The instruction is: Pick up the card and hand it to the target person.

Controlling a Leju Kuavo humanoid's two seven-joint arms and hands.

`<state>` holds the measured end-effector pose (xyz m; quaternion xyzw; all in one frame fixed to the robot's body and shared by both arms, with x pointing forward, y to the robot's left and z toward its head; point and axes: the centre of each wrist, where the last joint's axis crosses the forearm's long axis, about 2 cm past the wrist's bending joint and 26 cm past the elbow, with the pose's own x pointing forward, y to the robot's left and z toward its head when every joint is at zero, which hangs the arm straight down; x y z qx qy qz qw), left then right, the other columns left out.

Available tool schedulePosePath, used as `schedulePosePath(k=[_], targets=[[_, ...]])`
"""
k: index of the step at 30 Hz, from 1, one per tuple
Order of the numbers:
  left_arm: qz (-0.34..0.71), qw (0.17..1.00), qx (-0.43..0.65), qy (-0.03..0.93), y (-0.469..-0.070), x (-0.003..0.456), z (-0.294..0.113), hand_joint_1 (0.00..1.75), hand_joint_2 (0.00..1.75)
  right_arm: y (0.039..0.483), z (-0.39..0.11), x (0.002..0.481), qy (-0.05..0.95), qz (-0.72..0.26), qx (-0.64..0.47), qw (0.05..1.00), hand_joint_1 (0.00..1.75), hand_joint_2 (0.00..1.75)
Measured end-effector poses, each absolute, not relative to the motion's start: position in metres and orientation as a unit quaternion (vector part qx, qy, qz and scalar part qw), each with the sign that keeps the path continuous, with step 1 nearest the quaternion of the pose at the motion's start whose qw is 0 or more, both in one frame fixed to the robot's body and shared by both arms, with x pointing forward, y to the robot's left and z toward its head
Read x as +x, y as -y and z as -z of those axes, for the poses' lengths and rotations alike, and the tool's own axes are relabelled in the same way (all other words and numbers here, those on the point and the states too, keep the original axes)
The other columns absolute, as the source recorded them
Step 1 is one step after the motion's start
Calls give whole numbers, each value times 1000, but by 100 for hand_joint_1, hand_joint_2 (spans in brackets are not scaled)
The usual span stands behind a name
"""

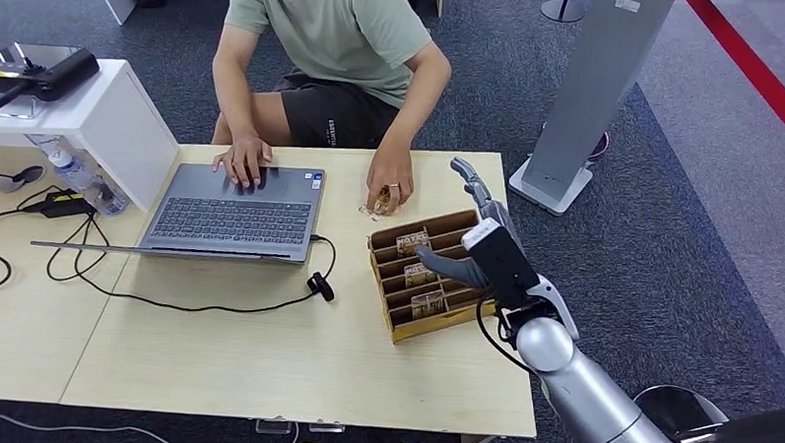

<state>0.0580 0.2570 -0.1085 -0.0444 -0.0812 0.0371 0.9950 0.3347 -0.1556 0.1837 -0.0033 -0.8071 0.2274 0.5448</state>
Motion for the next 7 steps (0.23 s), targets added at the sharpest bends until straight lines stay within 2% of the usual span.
schedulePosePath(k=[7], targets=[[-40, 995, -42, 81, -258, 58, 109, 0, 0, 187, -138, 287, 798, -185, 58, 570, 0, 175]])
